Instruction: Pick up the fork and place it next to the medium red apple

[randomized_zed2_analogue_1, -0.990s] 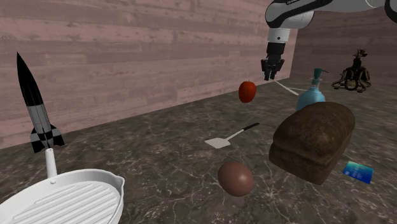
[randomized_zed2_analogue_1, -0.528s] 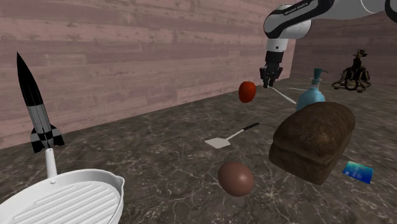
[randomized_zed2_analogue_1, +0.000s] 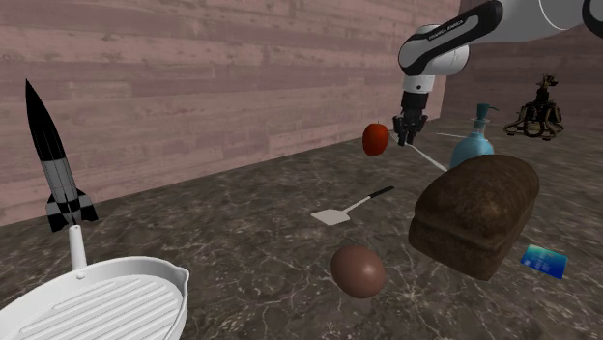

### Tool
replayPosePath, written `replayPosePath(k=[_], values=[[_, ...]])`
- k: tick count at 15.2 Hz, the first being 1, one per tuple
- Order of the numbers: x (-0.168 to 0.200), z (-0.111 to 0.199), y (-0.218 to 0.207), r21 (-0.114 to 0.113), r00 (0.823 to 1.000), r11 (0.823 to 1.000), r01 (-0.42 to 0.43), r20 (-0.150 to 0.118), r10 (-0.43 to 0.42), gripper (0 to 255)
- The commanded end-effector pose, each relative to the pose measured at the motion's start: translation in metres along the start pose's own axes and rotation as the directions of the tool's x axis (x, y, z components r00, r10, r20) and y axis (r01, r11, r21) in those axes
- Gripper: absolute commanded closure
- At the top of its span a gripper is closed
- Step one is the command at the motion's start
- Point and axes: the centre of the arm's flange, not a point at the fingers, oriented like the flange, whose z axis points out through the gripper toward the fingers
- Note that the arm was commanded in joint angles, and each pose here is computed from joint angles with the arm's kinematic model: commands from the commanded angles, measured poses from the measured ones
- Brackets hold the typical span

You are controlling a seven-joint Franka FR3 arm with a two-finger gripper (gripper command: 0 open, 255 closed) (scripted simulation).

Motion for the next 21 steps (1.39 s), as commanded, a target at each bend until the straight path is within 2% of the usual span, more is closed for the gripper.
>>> replayPosePath(k=[1, 12, 20, 21], values=[[-0.001, 0.01, 0.001, 0.0, 1.0, 1.0, 0.0, 0.0, 0.0, 255], [-0.005, 0.069, 0.001, 0.0, 1.0, 1.0, 0.0, 0.0, 0.0, 255], [-0.005, 0.069, 0.001, 0.0, 1.0, 1.0, 0.0, 0.0, 0.0, 255], [-0.005, 0.069, 0.001, 0.0, 1.0, 1.0, 0.0, 0.0, 0.0, 0]])
